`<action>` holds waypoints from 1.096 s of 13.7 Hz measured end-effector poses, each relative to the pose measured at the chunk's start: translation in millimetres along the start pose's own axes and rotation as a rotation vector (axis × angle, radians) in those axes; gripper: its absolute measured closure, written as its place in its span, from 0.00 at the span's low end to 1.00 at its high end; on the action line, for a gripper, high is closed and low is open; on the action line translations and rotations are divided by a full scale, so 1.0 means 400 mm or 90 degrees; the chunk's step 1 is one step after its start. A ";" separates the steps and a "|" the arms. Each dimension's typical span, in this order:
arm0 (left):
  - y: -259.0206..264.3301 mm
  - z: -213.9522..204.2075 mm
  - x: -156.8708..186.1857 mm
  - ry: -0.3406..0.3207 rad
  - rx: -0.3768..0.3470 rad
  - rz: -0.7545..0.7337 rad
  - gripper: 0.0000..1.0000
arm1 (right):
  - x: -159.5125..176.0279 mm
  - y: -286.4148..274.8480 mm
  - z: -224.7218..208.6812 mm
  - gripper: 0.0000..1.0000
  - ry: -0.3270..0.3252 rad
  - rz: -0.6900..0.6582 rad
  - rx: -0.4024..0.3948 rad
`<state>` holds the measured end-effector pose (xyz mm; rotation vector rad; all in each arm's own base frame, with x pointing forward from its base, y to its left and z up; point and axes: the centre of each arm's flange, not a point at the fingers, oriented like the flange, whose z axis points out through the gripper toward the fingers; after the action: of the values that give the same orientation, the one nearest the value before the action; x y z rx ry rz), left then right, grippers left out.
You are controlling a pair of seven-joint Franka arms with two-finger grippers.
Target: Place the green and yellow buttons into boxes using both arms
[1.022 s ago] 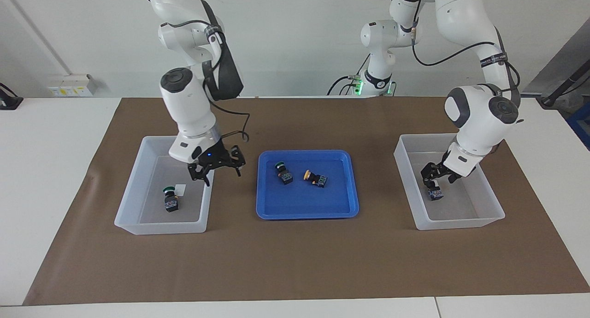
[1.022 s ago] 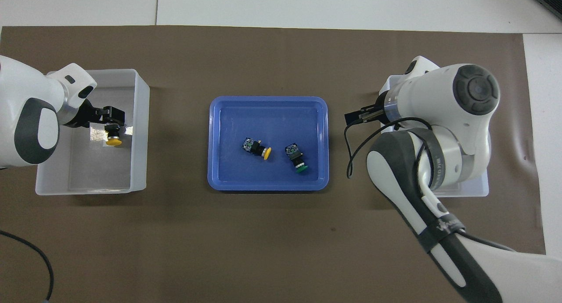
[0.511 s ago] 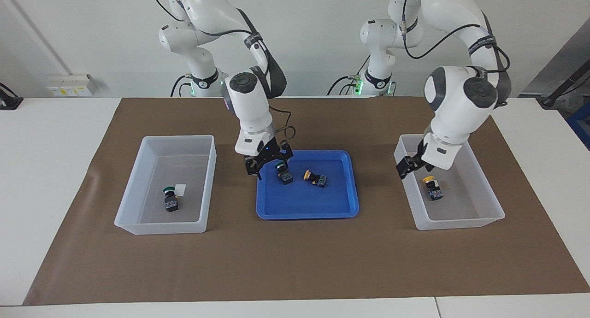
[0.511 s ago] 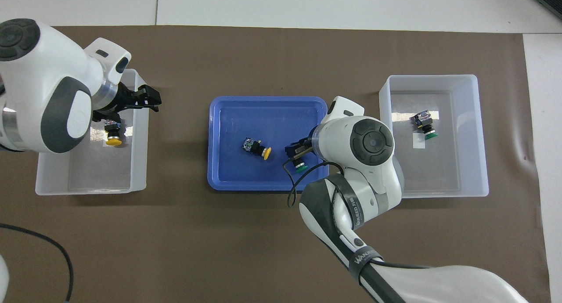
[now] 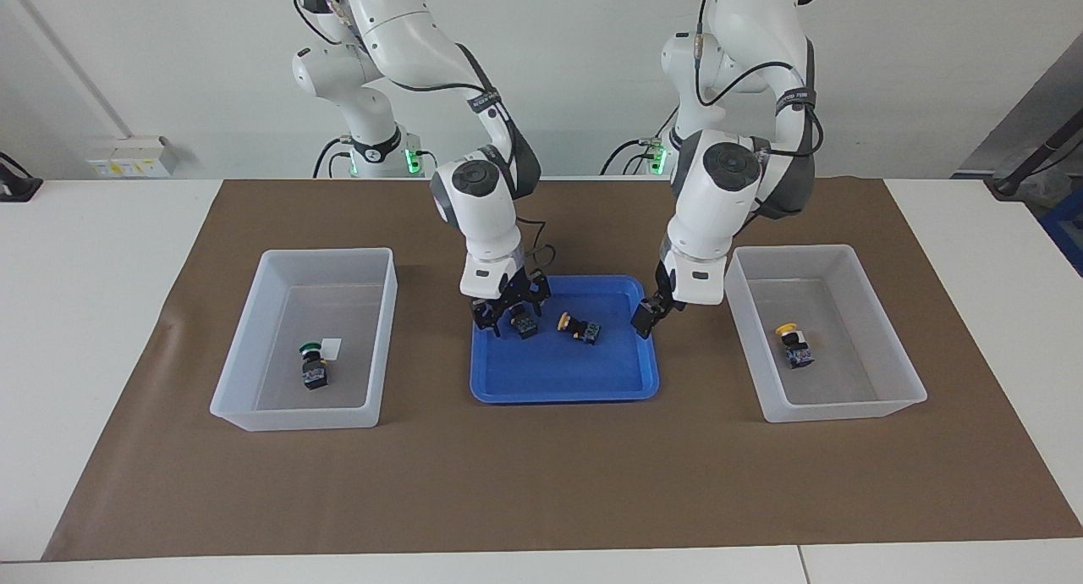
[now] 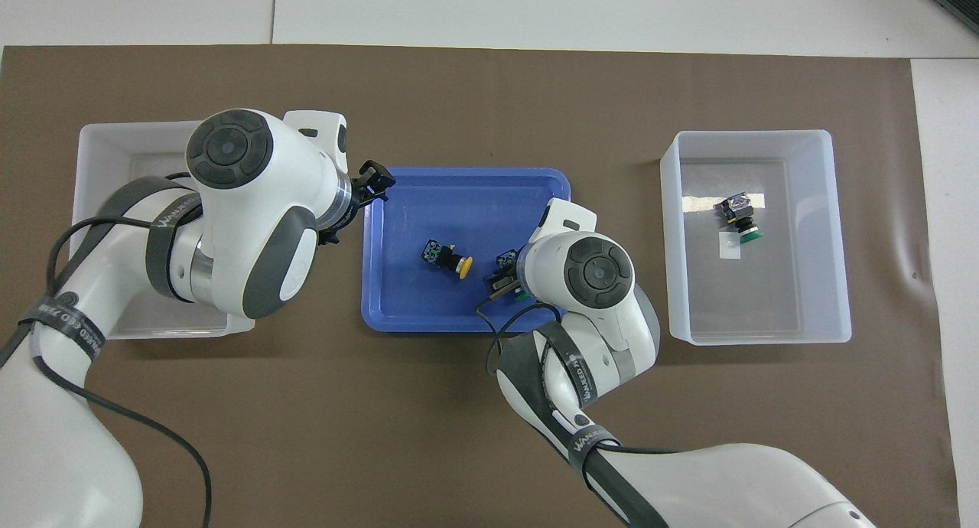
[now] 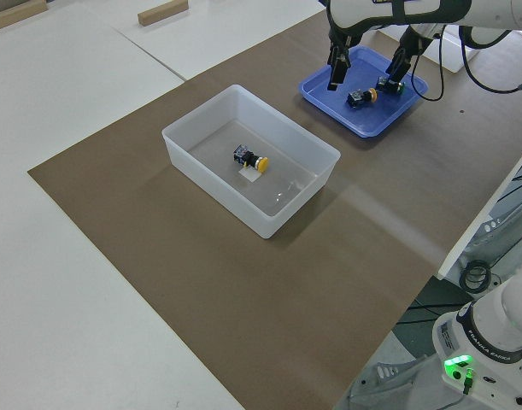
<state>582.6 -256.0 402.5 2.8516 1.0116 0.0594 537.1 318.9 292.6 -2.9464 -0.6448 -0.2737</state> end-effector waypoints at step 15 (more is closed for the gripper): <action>0.049 0.292 -0.320 -0.007 -0.036 -0.211 0.01 | 0.072 0.354 -0.346 0.59 -0.015 0.139 -0.010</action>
<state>504.3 -362.9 289.0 2.5924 1.4381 0.0428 601.6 182.2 423.6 -3.0038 -0.3208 -0.2238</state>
